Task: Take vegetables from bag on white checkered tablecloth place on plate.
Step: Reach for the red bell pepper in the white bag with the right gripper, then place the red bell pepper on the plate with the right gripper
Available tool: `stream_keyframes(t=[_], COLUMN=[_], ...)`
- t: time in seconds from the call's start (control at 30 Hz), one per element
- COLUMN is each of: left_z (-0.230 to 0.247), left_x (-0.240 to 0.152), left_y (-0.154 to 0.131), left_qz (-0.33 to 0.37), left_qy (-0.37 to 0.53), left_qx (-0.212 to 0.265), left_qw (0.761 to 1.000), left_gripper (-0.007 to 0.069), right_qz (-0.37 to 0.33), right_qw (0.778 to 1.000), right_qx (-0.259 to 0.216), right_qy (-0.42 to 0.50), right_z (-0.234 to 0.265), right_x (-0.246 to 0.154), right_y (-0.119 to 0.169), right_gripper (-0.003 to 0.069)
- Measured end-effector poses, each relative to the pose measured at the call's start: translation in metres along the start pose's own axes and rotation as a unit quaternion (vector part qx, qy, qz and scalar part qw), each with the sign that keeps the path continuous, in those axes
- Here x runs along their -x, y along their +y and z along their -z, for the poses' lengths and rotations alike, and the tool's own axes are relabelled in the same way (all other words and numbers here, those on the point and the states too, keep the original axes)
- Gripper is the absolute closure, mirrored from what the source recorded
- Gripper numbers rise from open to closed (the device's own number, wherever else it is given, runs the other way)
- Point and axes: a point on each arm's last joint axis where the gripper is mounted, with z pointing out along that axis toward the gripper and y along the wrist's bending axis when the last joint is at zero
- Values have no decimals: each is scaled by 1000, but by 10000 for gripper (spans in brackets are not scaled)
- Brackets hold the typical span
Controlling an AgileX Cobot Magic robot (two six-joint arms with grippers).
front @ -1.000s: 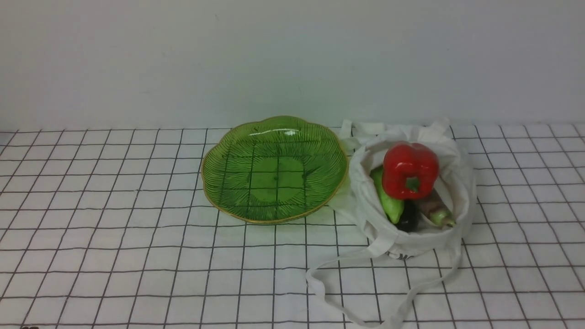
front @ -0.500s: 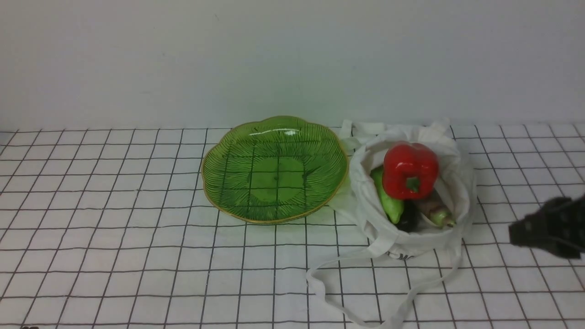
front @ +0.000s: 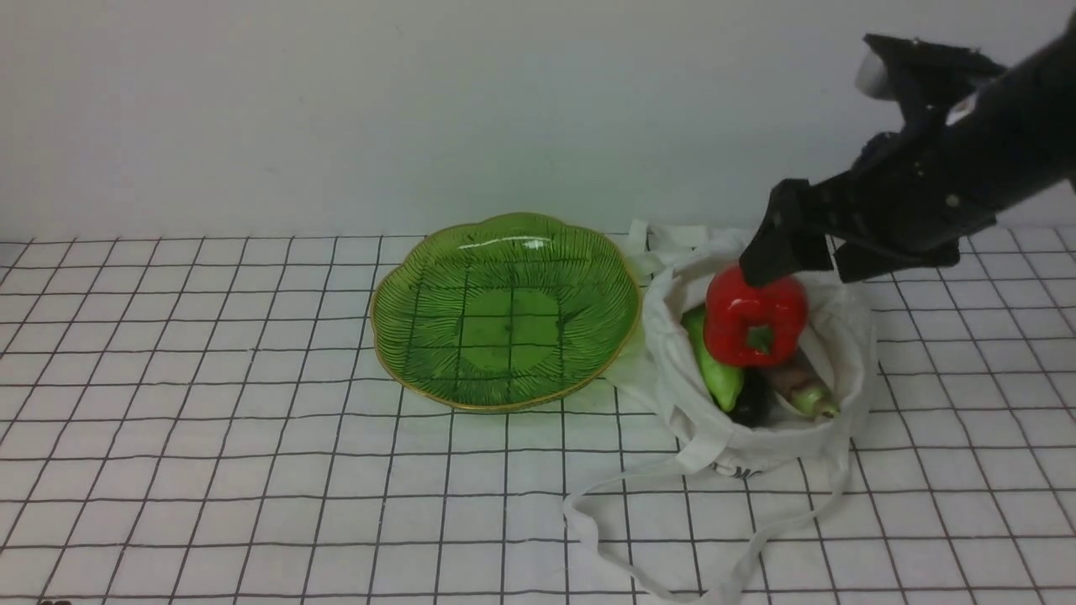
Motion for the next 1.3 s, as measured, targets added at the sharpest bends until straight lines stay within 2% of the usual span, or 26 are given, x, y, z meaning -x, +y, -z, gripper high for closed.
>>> stream_keyframes(t=[0.13,0.33,0.6,0.73,0.87,1.3], left_z=[0,0,0,0,0,0], left_x=[0,0,0,0,0,0], left_y=[0,0,0,0,0,0], left_qz=[0,0,0,0,0,0], left_qy=[0,0,0,0,0,0], left_qx=[0,0,0,0,0,0], left_qw=[1000,1000,1000,1000,1000,1000], left_gripper=[633,633,633,633,633,633], right_qz=[-22,-54,-73,-75,-75,-56], right_qw=[999,997,996,995,995,997], right_qx=[-17,-2,5,4,4,-4], right_qy=[20,47,50,62,63,46], right_z=[-19,-58,-81,-90,-90,-74], right_x=[14,19,20,18,18,21], right_y=[-7,-12,-16,-18,-19,-16], right_gripper=[-32,-32,-31,15,113,112])
